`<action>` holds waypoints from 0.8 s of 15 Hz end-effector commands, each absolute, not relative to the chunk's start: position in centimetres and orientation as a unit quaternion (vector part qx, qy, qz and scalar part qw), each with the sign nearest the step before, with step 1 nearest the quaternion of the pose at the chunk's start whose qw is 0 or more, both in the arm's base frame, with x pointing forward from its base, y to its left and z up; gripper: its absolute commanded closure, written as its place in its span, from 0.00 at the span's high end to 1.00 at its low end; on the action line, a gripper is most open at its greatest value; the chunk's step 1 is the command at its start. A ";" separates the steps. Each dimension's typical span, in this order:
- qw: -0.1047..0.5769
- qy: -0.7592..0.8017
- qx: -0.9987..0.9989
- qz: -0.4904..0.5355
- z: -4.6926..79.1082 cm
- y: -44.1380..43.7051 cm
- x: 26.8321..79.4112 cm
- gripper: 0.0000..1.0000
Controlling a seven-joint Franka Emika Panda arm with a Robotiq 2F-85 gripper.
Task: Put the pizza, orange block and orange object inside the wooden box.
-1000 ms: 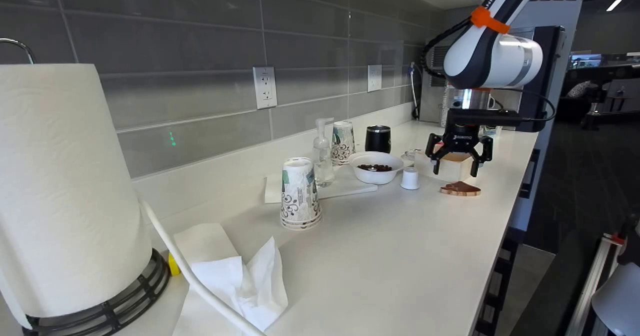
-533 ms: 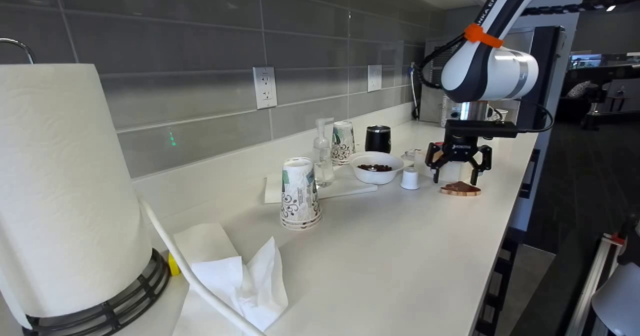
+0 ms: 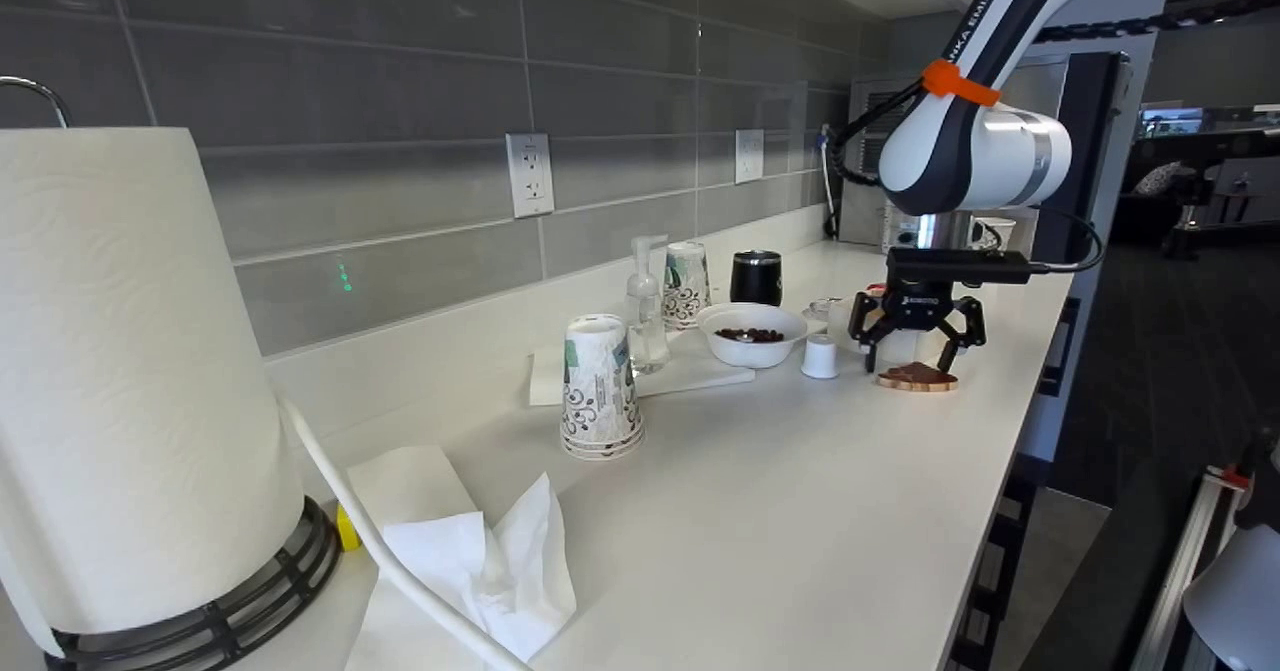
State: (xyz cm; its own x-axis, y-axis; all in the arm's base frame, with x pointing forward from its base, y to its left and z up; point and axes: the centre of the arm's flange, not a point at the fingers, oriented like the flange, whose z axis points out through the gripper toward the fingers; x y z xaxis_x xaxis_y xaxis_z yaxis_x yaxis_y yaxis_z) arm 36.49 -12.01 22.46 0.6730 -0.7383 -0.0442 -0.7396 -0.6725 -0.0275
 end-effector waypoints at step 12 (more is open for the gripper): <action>0.012 0.497 -0.867 0.036 27.0 -8.4 30.4 1.00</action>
State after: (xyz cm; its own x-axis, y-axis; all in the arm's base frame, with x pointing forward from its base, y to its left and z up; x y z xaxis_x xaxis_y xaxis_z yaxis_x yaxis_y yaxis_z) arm 36.98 -11.63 25.67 0.5660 -0.8223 -0.0587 -0.8241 -0.5663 -0.0133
